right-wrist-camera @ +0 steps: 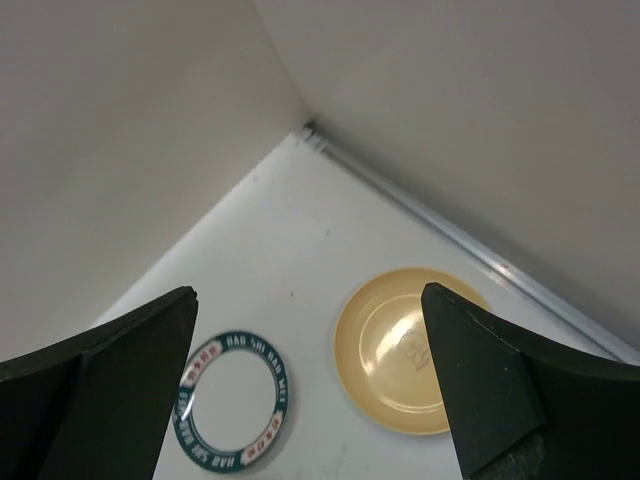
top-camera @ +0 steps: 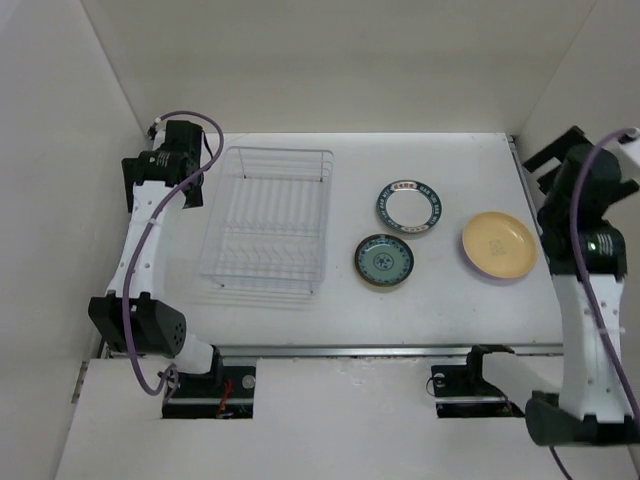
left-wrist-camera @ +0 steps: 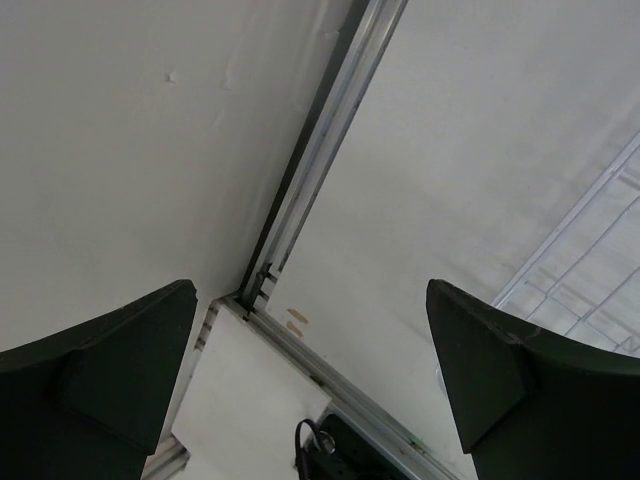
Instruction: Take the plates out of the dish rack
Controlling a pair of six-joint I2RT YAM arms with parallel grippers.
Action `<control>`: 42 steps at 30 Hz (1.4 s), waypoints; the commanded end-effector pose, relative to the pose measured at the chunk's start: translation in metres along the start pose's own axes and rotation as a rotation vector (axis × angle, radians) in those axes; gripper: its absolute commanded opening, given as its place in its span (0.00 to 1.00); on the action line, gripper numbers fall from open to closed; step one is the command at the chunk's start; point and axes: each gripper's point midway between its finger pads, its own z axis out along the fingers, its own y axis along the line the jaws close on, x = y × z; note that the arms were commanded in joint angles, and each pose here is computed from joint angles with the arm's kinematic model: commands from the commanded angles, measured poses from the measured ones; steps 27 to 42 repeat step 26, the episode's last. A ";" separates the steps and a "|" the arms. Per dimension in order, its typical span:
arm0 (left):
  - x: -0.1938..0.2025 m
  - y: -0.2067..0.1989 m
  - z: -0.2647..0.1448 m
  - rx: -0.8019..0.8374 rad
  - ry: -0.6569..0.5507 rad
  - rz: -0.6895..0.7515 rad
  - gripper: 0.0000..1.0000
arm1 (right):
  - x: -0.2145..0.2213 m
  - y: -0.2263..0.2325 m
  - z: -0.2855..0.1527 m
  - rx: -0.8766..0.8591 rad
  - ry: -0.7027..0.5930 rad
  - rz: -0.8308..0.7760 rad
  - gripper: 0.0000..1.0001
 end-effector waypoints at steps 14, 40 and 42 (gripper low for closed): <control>0.005 0.016 -0.020 0.039 -0.073 -0.055 1.00 | -0.067 -0.121 -0.146 0.059 -0.407 0.108 1.00; 0.027 0.024 -0.019 0.049 -0.075 -0.036 1.00 | -0.058 -0.097 -0.142 -0.069 -0.360 0.036 1.00; 0.027 0.024 -0.019 0.049 -0.075 -0.036 1.00 | -0.058 -0.097 -0.142 -0.069 -0.360 0.036 1.00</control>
